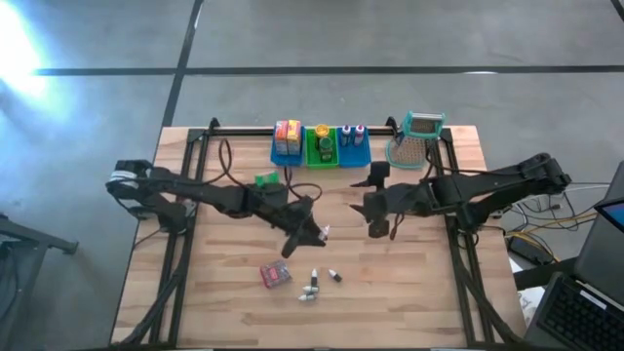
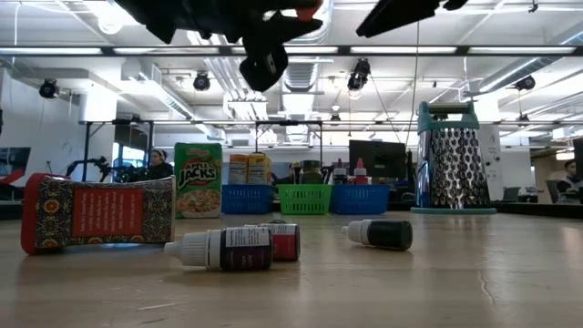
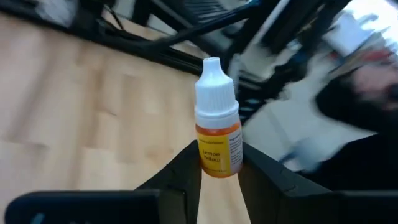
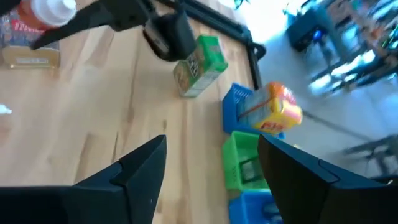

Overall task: Pick & Place Kitchen Items
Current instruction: Put the small orange food coloring bottle into the right blue bin

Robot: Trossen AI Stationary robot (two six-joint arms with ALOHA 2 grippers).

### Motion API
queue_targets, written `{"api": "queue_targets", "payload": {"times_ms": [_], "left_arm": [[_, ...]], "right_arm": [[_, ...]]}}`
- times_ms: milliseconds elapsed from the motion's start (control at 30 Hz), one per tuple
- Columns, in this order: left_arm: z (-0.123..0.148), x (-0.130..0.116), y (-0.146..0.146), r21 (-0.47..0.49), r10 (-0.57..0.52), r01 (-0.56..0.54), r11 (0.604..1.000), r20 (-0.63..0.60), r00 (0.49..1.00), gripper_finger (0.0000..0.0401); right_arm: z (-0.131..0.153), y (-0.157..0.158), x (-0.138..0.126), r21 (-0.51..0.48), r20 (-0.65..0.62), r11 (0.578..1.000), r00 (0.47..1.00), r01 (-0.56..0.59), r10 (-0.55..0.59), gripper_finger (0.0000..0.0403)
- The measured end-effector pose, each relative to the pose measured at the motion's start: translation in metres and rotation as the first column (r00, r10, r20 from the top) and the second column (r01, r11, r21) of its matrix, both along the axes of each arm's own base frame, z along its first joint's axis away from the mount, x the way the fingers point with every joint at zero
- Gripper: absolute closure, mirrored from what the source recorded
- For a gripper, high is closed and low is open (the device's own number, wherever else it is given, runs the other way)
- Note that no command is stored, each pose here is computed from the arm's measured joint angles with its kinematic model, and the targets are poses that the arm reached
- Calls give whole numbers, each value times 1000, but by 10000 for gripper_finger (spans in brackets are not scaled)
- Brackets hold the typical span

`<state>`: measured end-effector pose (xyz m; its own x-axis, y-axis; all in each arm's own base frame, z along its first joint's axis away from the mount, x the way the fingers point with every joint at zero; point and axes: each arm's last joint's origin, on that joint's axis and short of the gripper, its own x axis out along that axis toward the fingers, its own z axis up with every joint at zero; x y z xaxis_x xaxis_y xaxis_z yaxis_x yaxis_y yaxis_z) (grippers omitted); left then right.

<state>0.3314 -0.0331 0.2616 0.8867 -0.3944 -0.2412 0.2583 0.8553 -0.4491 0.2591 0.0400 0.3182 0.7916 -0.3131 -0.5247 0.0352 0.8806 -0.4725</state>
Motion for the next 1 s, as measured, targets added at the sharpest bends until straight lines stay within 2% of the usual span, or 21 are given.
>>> {"api": "queue_targets", "payload": {"times_ms": [67, 200, 433, 533, 633, 767, 1000], "left_arm": [[-1, 0, -3, 94, 28, -30, 995, 26, 999, 302], [-3, 0, -6, 216, 97, -106, 971, 51, 994, 302], [-17, -5, 1, 375, 302, -259, 890, -60, 951, 302], [-21, -7, 3, 437, 349, -281, 854, -82, 933, 302], [-19, -6, 2, 478, 335, -262, 839, -73, 939, 302], [-8, -3, 0, 518, 305, -242, 820, -37, 952, 302], [15, 3, 1, 596, 316, -240, 766, -23, 949, 302]], "right_arm": [[-2, 1, 2, 47, 14, 999, 1000, 27, -27, 150], [-6, 3, 5, 185, 18, 982, 999, 23, -27, 145], [-8, 10, 10, 379, 29, 923, 997, -73, 67, 157], [-8, 10, 11, 386, 35, 919, 997, -76, 68, 170], [-8, 10, 11, 383, 39, 920, 997, -79, 70, 182], [-5, 11, 13, 370, 67, 924, 994, -102, 83, 193], [-4, 11, 14, 367, 85, 923, 992, -113, 88, 205]]}}
